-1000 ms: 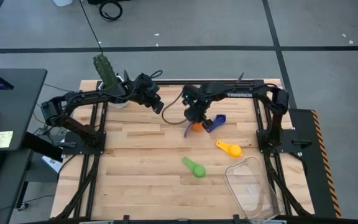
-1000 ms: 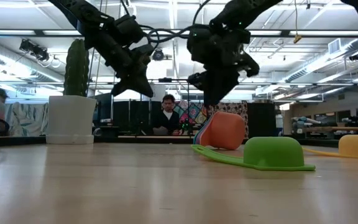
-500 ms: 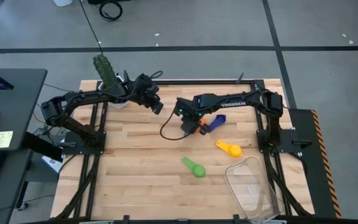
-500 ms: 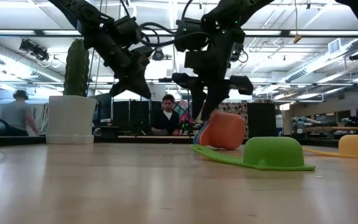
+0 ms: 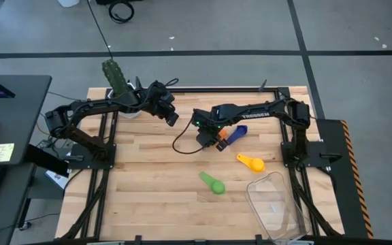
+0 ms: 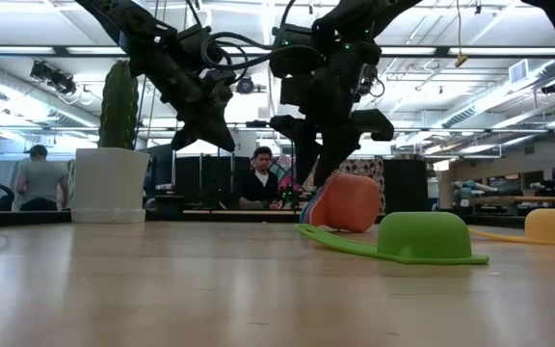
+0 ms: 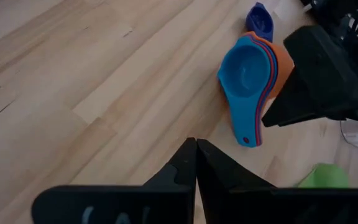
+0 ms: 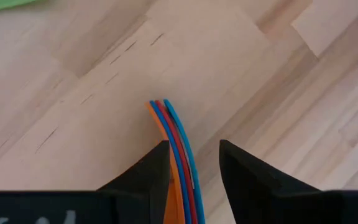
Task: Nest measuring cups in basket
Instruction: Adjust the stacked measuring cups
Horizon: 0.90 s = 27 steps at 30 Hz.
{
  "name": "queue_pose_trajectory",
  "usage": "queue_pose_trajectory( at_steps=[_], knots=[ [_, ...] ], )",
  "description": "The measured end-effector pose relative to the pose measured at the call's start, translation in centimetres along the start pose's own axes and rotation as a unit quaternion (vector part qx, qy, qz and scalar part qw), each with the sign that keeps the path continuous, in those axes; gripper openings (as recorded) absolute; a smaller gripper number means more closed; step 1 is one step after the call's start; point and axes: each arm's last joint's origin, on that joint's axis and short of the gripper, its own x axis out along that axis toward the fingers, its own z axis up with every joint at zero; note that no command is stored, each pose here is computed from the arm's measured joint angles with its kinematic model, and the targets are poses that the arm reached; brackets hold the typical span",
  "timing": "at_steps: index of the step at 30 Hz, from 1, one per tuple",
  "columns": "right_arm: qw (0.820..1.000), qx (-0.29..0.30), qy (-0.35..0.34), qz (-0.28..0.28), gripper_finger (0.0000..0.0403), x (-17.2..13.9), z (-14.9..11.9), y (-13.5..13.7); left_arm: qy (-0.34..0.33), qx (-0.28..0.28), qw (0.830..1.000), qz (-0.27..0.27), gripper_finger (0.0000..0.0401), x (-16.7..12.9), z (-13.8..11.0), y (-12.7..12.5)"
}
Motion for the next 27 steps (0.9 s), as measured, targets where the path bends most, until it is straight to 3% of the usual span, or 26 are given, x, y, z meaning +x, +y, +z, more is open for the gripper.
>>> queue_pose_trajectory(
  at_steps=[12, 20, 27],
  knots=[
    [1.000, -0.019, -0.013, 0.015, 0.0142, 0.6, 0.2, 0.1, 0.000, -0.001, 1.000, 0.000, 0.0014, 0.0, 0.0, 0.0],
    [0.997, -0.050, 0.053, 0.020, 0.0142, 4.0, -0.8, -0.1, 0.003, -0.002, 1.000, -0.009, 0.0014, 0.0, 0.0, -0.1],
    [0.996, -0.042, 0.076, 0.035, 0.0132, 5.9, -1.8, -0.4, 0.008, -0.001, 1.000, -0.023, 0.0014, 0.0, 0.0, -0.2]
  ],
)
